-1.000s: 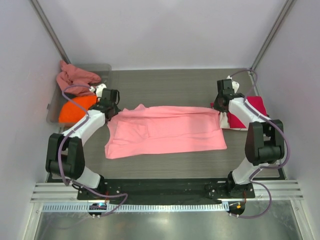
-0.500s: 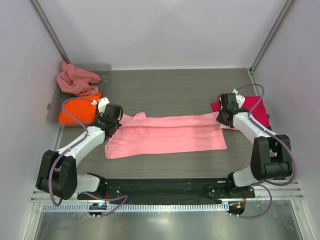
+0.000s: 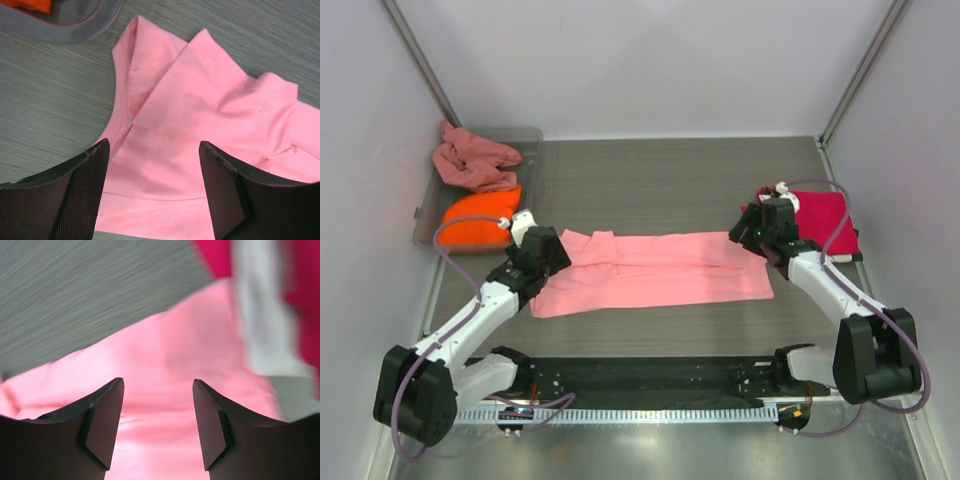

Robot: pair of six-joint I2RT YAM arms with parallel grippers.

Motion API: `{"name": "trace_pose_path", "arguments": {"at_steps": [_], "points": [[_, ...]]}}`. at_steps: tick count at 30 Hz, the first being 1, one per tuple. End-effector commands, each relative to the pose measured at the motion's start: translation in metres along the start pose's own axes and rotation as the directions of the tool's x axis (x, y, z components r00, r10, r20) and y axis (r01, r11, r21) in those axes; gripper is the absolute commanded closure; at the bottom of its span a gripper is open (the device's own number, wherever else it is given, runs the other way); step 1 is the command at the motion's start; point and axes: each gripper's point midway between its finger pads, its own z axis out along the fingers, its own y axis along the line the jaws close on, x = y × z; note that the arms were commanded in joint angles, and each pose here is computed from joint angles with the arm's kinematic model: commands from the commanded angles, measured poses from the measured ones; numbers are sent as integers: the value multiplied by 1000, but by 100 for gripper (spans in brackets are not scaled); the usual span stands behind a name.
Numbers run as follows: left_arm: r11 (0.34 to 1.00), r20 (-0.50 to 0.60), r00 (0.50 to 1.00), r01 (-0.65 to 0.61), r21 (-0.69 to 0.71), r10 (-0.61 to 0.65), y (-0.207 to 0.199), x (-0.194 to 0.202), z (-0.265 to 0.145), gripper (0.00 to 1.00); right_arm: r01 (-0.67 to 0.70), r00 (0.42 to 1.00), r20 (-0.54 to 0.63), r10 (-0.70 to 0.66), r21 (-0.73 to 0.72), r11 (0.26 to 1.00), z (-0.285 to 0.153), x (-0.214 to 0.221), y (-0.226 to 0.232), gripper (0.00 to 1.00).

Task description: Fold and stack the t-shirts

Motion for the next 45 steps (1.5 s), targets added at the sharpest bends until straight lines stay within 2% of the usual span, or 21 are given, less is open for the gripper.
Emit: {"name": "trace_pose_path", "arguments": {"at_steps": [1, 3, 6, 7, 10, 11, 16, 21, 30, 34, 39, 41, 42, 43, 45], "points": [[998, -4, 1000, 6, 63, -5, -24, -19, -5, 26, 71, 995, -44, -93, -359, 930, -8, -1, 95, 37], [998, -22, 1000, -3, 56, 4, -33, -27, -2, 25, 98, 987, -66, -145, -463, 881, -11, 16, 133, 37], [999, -82, 996, -16, 46, 20, -44, -30, 9, 26, 70, 979, -113, -168, -588, 806, -8, 36, 181, 37], [999, -97, 995, -14, 39, 17, -45, -30, 12, 27, 33, 972, -165, -166, -605, 795, 1, 46, 193, 37], [999, -156, 987, 39, 9, -37, -40, -27, 26, 29, 15, 966, -180, -184, -673, 740, 4, 57, 234, 37], [998, -183, 981, 65, 20, -60, -41, -23, 29, 29, -6, 957, -218, -191, -675, 738, 15, 70, 241, 37], [986, -202, 966, 167, 13, -161, -32, -21, 49, 30, -35, 932, -274, -237, -719, 694, 31, 99, 290, 37], [985, -237, 957, 170, -15, -168, -32, -17, 60, 32, -72, 901, -346, -260, -712, 698, 58, 133, 308, 37], [981, -267, 946, 158, -117, -184, -19, -6, 73, 32, -96, 882, -374, -287, -738, 668, 62, 151, 325, 39], [977, -261, 946, 158, -141, -191, -16, -7, 74, 34, -107, 872, -385, -301, -751, 651, 60, 155, 329, 46], [973, -223, 951, 186, -135, -213, -13, -14, 66, 34, -132, 851, -410, -327, -771, 623, 55, 165, 332, 48], [969, -195, 952, 213, -126, -235, -12, -22, 58, 33, -134, 848, -409, -337, -781, 610, 53, 166, 335, 54], [967, -186, 952, 224, -125, -244, -11, -25, 55, 33, -140, 841, -415, -347, -786, 602, 52, 170, 335, 59], [964, -179, 950, 236, -124, -256, -9, -28, 52, 33, -139, 839, -412, -354, -792, 594, 51, 170, 336, 68], [958, -161, 947, 264, -115, -280, -8, -35, 44, 32, -145, 836, -409, -367, -808, 571, 43, 171, 340, 74]]}}
